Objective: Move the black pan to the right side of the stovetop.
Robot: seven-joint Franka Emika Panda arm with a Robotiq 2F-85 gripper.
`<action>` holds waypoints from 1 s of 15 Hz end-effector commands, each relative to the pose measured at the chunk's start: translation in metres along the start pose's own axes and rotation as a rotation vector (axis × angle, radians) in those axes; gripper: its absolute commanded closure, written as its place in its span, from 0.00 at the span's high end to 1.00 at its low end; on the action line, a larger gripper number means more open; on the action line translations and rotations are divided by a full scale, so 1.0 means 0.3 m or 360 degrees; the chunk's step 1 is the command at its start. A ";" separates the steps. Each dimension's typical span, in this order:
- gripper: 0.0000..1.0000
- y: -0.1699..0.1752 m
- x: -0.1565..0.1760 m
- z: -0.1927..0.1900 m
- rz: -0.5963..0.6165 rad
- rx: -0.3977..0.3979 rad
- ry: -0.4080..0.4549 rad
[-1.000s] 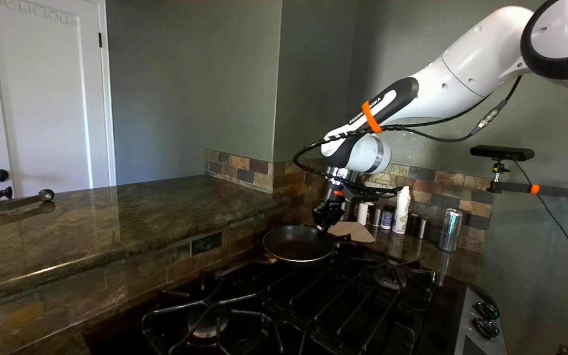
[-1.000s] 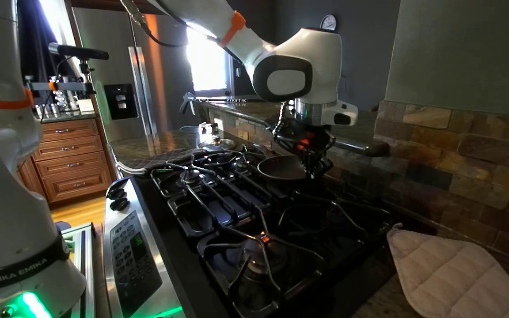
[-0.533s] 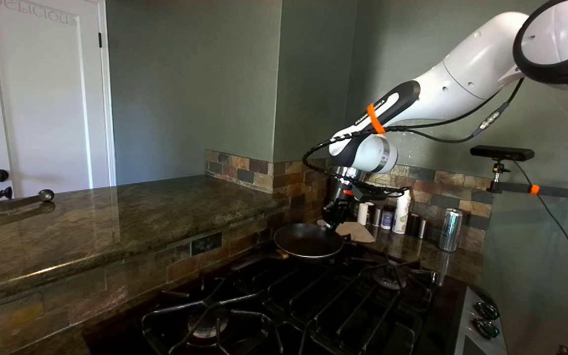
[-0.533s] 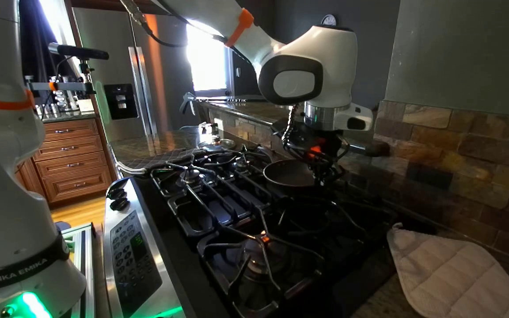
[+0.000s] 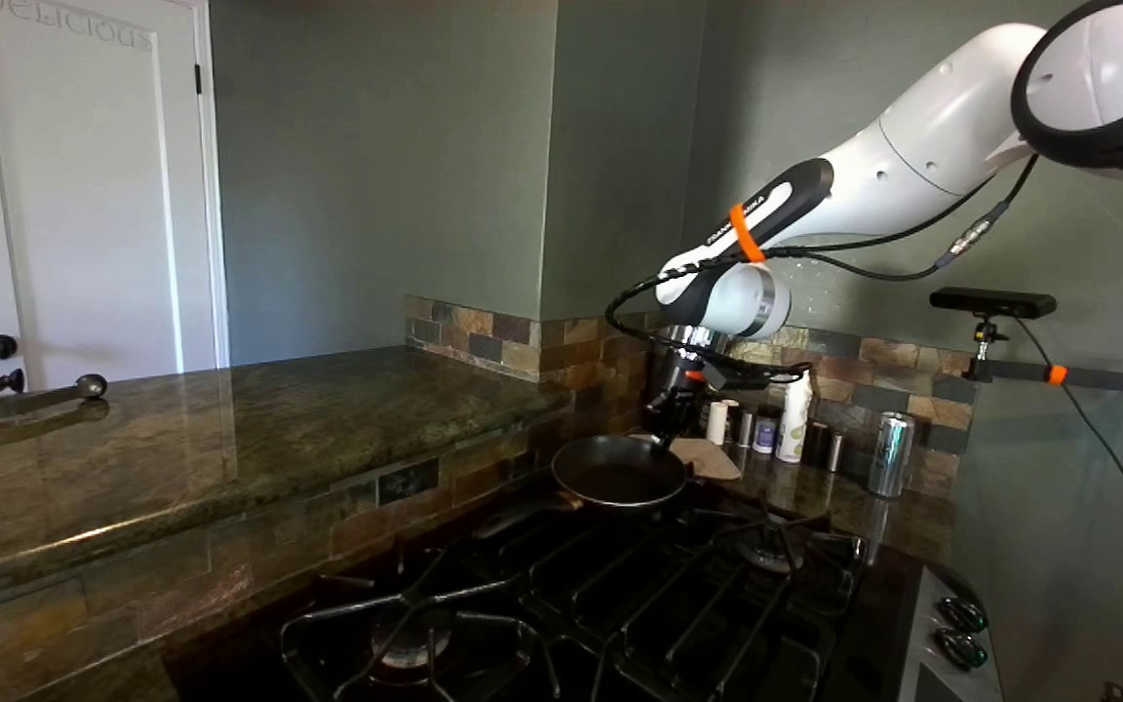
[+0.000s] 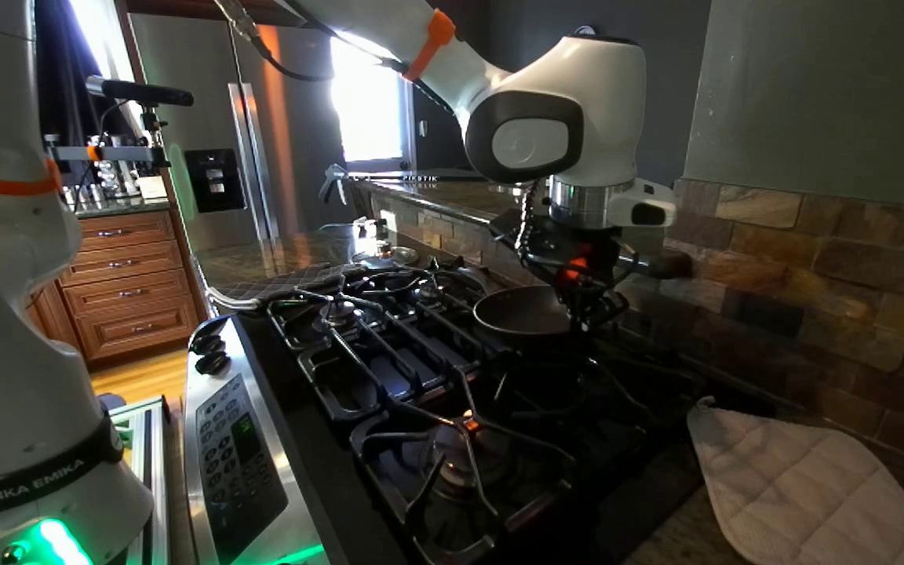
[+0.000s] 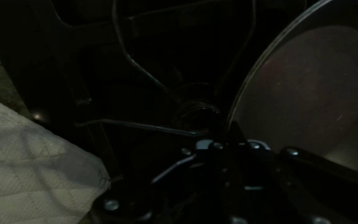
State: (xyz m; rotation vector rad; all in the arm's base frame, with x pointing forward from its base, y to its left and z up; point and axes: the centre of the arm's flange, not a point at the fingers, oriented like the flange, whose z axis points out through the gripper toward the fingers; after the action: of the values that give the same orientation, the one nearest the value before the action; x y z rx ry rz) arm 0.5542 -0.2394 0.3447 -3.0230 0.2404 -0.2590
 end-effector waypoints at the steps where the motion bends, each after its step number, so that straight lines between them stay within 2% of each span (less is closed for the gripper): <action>1: 0.02 0.094 0.019 0.033 -0.0057 0.0008 -0.0031; 8: 0.02 0.212 0.040 0.073 -0.0057 0.0070 -0.0033; 15: 0.02 0.313 0.039 0.066 -0.0020 0.0059 -0.0044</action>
State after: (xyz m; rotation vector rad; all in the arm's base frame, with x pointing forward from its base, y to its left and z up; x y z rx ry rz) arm 0.5529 -0.3107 0.3346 -2.9837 0.2261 -0.2487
